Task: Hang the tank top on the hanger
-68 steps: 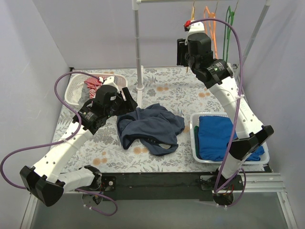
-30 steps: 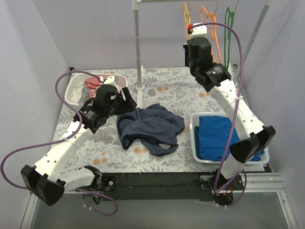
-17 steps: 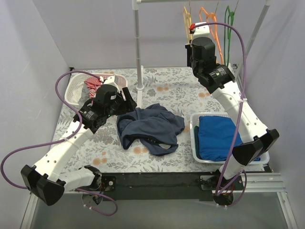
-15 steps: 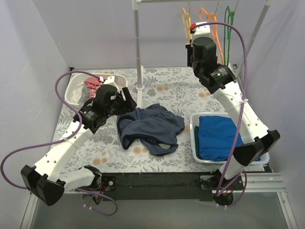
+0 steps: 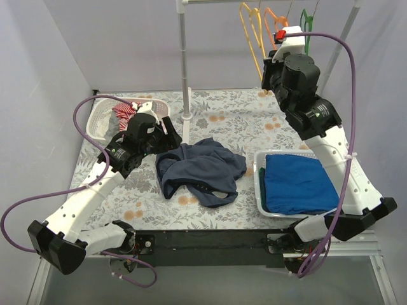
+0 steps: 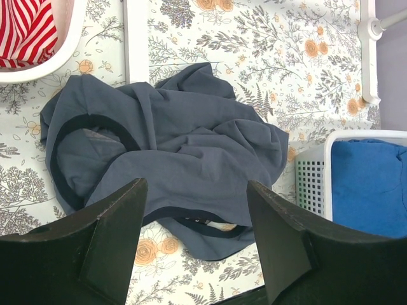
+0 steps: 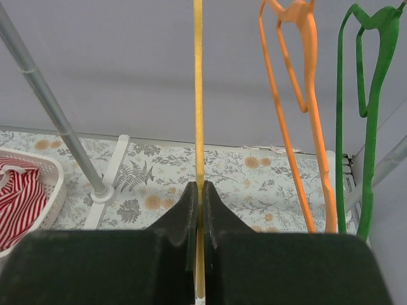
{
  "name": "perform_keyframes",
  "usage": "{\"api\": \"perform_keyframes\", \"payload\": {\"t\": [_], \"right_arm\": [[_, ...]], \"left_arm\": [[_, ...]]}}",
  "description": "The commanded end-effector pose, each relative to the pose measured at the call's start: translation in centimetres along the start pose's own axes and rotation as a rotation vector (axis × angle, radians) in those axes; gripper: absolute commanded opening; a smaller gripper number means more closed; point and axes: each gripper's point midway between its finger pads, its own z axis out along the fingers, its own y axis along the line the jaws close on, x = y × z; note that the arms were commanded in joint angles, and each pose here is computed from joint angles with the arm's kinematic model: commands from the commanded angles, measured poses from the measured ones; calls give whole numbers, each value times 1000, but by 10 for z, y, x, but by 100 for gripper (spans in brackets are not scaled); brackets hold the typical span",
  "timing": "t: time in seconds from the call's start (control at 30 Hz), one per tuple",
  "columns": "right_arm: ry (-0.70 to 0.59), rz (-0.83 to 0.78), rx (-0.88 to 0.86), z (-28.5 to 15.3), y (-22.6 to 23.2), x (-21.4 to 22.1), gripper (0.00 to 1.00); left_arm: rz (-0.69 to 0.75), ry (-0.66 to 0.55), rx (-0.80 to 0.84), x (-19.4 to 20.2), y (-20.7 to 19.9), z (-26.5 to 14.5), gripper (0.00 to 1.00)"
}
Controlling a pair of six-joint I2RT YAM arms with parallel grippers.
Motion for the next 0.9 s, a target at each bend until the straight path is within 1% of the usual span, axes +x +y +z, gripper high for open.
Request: {"api": "perform_keyframes", "payload": {"t": [0.0, 0.2, 0.27, 0.3, 0.37, 0.6, 0.7, 0.87], "right_arm": [[-118, 56, -37, -13, 0, -32, 1], [-137, 74, -115, -28, 8, -35, 1], [-126, 83, -144, -31, 13, -26, 1], [-146, 92, -157, -39, 11, -31, 1], [-138, 95, -182, -43, 14, -25, 1], [-167, 116, -259, -70, 17, -29, 1], [-163, 132, -307, -82, 22, -27, 1], [-102, 157, -399, -101, 32, -1, 1]], "left_arm": [[-6, -40, 17, -8, -1, -8, 64], [-7, -45, 13, -9, 1, -7, 64], [-6, -48, 16, -11, -1, -7, 64], [-5, -50, 16, -12, -1, -7, 64], [-4, -54, 19, -14, -3, -7, 64], [3, -57, 17, -20, -6, -3, 64], [9, -64, 17, -24, -7, -3, 64], [13, -76, 26, -33, -12, -6, 64]]}}
